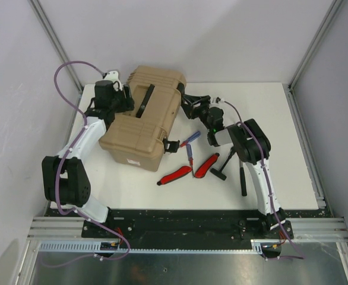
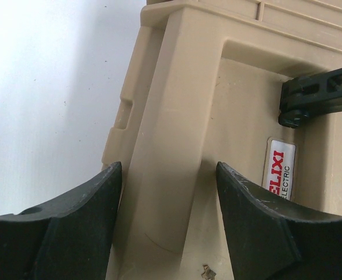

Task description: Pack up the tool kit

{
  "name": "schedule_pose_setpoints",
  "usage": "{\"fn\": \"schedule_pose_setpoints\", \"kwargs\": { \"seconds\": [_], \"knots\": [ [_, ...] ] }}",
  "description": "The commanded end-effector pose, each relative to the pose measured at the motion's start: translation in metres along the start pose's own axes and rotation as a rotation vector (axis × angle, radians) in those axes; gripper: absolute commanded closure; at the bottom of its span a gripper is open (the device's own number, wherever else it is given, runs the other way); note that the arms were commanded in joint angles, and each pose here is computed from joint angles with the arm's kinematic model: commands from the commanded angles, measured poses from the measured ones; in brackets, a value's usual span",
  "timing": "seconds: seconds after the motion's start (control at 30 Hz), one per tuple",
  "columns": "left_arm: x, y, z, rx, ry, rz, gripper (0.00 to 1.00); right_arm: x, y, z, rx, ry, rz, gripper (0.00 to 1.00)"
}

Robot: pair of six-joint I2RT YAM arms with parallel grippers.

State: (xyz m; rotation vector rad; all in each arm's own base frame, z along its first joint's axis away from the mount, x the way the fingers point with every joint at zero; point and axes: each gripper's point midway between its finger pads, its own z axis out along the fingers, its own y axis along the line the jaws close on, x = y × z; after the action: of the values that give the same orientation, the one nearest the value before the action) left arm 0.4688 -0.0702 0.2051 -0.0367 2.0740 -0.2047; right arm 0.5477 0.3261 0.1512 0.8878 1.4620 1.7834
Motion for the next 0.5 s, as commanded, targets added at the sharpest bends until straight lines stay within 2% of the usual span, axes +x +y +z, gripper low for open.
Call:
{"fn": "schedule_pose_setpoints", "kwargs": {
  "seconds": [0.0,0.17,0.37,0.47],
  "knots": [
    [0.147,-0.047,-0.017,0.14,0.492,-0.011,0.34,0.066,0.121,-0.01,-0.262,0.185,-0.206,1.0],
    [0.146,-0.04,-0.017,0.091,0.488,-0.011,0.35,0.061,0.112,-0.005,-0.114,0.15,-0.294,1.0],
    [0.137,-0.03,-0.017,0.021,0.463,-0.019,0.37,0.041,0.081,-0.011,0.166,0.08,-0.354,1.0],
    [0.133,-0.03,-0.018,0.01,0.451,-0.026,0.37,0.029,0.072,-0.019,0.27,0.042,-0.381,0.92]
  ]
}}
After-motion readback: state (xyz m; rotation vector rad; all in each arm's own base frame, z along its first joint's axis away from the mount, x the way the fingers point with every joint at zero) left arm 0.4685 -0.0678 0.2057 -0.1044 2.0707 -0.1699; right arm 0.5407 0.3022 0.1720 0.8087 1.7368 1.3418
